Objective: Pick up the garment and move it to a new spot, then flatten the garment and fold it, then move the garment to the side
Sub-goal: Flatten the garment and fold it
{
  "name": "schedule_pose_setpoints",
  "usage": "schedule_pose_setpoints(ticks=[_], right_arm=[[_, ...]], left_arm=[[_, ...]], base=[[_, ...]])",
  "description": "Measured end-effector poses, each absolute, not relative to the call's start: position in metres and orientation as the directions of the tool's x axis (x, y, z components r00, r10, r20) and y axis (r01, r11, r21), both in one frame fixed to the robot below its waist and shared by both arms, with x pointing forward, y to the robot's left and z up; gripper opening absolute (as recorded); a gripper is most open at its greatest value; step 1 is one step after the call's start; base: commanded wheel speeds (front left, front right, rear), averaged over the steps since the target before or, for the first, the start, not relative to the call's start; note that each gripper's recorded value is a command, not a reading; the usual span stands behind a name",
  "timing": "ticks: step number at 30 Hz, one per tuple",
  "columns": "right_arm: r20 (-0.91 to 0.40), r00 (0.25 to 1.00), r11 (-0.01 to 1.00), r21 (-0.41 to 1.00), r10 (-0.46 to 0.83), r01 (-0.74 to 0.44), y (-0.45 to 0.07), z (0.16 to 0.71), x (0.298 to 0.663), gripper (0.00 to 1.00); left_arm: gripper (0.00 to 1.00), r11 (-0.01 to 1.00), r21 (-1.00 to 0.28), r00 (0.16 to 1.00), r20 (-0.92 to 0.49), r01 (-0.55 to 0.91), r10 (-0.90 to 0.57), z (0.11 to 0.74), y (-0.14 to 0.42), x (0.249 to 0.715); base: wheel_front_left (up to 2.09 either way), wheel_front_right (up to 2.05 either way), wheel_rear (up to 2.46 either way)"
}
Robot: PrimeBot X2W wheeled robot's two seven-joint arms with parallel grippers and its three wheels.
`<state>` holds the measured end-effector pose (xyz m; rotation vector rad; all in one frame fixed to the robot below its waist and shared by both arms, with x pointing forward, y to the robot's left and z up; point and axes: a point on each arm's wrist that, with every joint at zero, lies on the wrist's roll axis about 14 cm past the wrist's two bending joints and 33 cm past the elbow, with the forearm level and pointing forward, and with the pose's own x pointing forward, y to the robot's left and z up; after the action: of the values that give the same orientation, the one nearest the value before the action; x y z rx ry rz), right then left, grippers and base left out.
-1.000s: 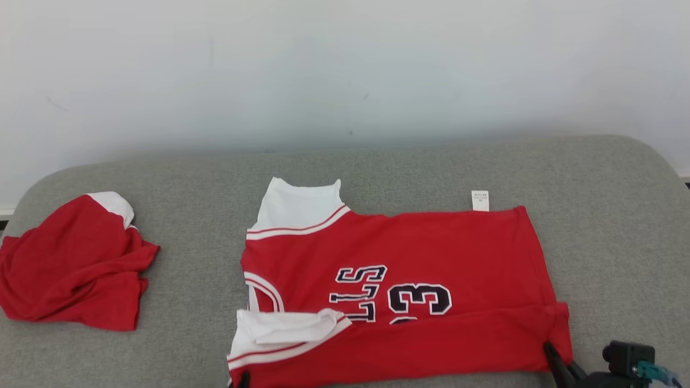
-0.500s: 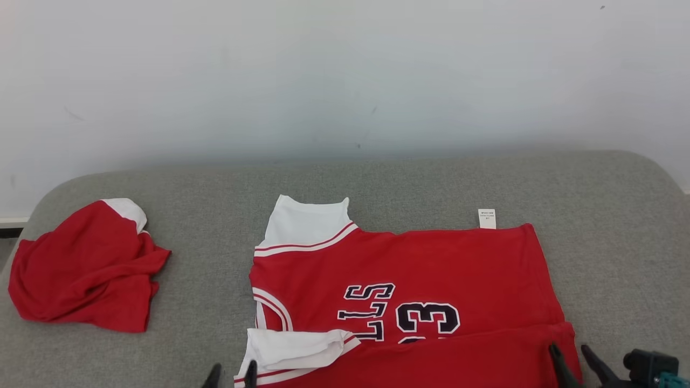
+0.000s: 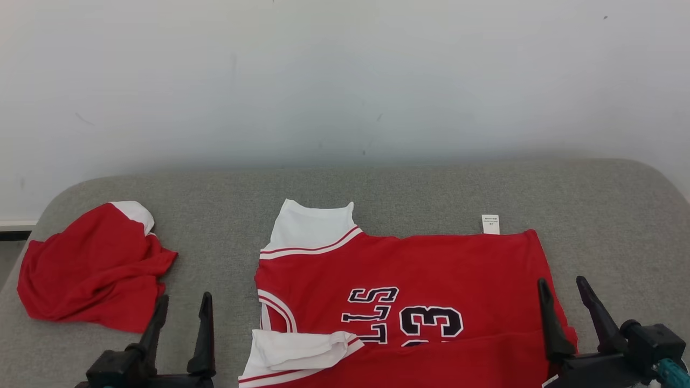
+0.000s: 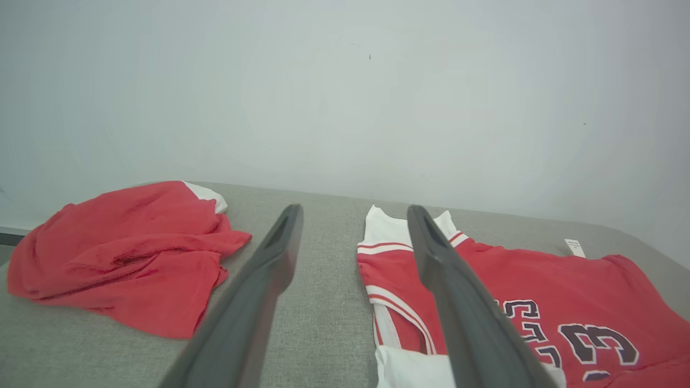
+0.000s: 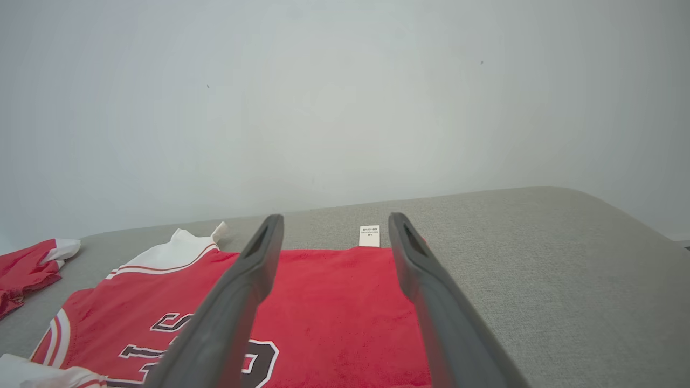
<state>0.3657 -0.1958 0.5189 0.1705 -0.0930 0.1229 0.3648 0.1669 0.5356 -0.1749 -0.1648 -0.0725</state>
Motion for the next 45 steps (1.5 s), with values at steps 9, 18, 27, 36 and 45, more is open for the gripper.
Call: schedule_pose_setpoints(ticks=[9,18,27,36,45], right_arm=[[0.168,0.98,0.988,0.089,0.111,-0.127,-0.184,0.534,0.344,1.0],[0.126,0.986,0.992,0.053,0.105,-0.112,-0.188,0.519,0.324,1.0],[0.104,0.989,0.992,0.053,0.105,-0.111,-0.186,0.512,0.323,1.0],[0.122,0.987,0.994,0.023,0.101,-0.104,-0.203,0.529,0.36,1.0],[0.007,0.998,0.997,-0.044,0.063,-0.063,-0.235,0.539,0.436,1.0]], left_arm=[[1.0,0.996,-0.08,0.973,0.229,0.04,-0.021,0.555,0.19,0.36],[1.0,0.998,-0.054,0.988,0.152,0.011,-0.002,0.528,0.201,0.341],[1.0,0.998,-0.063,0.992,0.126,0.019,-0.01,0.519,0.199,0.339],[1.0,0.991,0.015,0.975,0.179,0.129,-0.13,0.549,0.184,0.388],[1.0,0.966,0.056,0.952,0.163,0.252,-0.258,0.599,0.155,0.483]], base=[[0.0,0.0,0.0],[0.0,0.0,0.0],[0.0,0.0,0.0],[0.0,0.0,0.0],[0.0,0.0,0.0]])
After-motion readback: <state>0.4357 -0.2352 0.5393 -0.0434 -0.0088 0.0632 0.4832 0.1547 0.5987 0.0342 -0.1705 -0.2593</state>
